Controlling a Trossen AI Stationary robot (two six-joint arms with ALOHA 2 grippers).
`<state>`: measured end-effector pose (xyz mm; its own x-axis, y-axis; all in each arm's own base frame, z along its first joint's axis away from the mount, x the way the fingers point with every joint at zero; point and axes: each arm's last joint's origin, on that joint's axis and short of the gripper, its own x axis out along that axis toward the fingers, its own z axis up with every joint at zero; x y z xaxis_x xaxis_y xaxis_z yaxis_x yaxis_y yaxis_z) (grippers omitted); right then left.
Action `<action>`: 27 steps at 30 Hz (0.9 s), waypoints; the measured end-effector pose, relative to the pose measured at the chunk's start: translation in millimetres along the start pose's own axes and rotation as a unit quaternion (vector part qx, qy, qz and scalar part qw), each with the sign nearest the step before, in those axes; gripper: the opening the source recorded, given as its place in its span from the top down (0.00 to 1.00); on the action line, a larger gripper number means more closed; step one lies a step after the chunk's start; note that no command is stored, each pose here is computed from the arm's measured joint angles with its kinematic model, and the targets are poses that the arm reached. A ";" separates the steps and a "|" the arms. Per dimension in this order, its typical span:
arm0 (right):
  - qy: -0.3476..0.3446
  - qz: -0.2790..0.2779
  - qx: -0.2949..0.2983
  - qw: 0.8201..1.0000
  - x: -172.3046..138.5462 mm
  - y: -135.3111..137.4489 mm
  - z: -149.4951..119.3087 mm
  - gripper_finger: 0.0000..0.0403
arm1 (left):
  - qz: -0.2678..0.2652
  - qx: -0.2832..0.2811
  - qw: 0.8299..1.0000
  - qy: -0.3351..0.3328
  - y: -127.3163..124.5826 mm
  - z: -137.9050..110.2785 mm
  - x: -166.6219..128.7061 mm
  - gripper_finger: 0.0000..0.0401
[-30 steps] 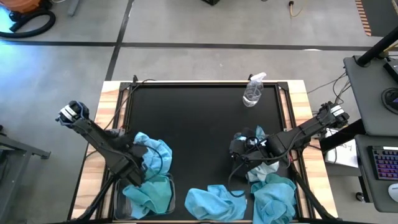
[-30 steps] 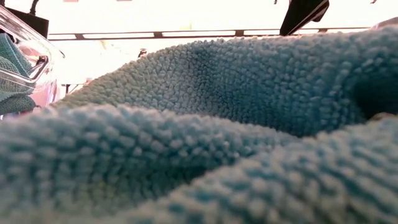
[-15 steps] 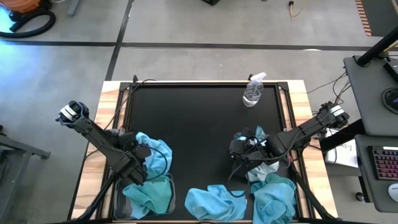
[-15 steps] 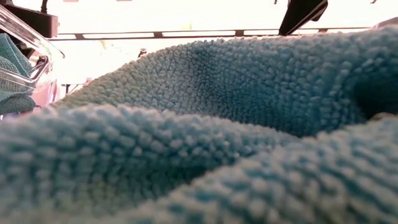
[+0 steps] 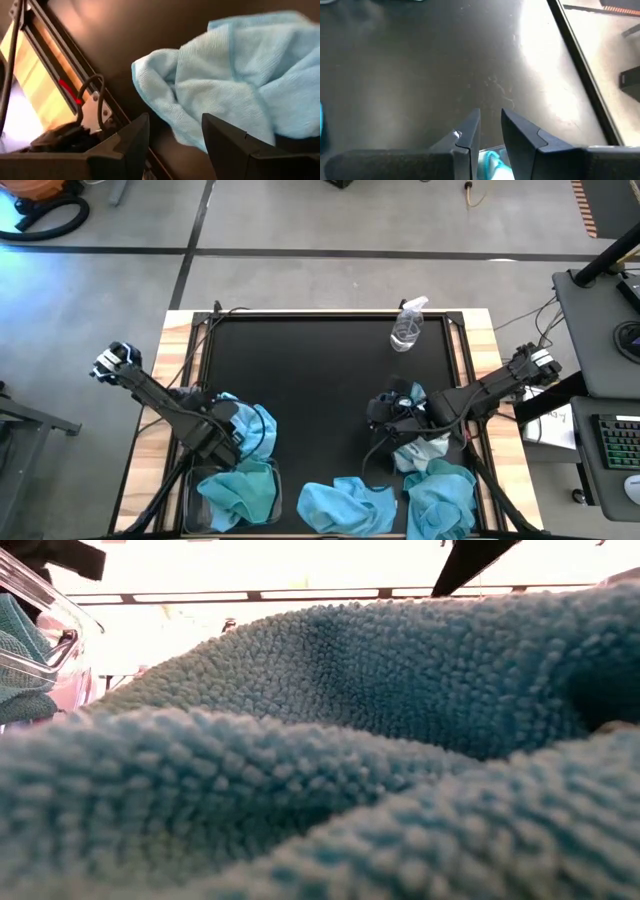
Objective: Sort microfiber towel by color & place in baskets
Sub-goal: Put the blue microfiber towel into the left transparent bin
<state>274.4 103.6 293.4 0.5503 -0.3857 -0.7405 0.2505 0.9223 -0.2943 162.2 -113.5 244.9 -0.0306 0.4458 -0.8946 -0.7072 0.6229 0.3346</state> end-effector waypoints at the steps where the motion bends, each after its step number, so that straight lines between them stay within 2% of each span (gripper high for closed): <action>1: 0.001 -0.003 0.002 1.000 1.5 -2.0 0.8 0.82 | -0.005 -0.011 1.000 0.001 -0.2 2.5 -2.9 0.59; 7: 0.007 -0.036 0.013 0.999 12.2 -19.1 6.5 0.82 | -0.017 -0.060 0.997 0.037 -1.3 12.8 -4.1 0.59; 11: 0.013 -0.060 0.021 0.998 20.1 -32.5 10.1 0.82 | 0.000 -0.070 0.994 0.087 0.8 14.1 5.7 0.59; 15: 0.021 -0.074 0.032 0.997 26.7 -44.0 12.5 0.82 | 0.009 -0.058 0.993 0.098 2.4 16.8 12.4 0.59; 19: 0.028 -0.083 0.029 0.996 31.5 -52.8 14.0 0.82 | 0.019 -0.069 0.991 0.109 3.2 20.3 29.3 0.59; 23: 0.033 -0.091 0.032 0.995 35.0 -59.5 15.0 0.82 | -0.005 -0.056 0.989 0.139 -0.5 22.0 55.1 0.59; 27: 0.037 -0.095 0.030 0.994 37.3 -64.2 15.7 0.82 | -0.046 -0.026 0.989 0.141 -4.1 28.9 75.4 0.59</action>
<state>291.4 29.6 294.1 0.4287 -0.5486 -0.7178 0.3925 0.8287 -0.3990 183.2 -63.8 184.7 -0.1552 0.1865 -0.9701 -0.7518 0.6147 0.2385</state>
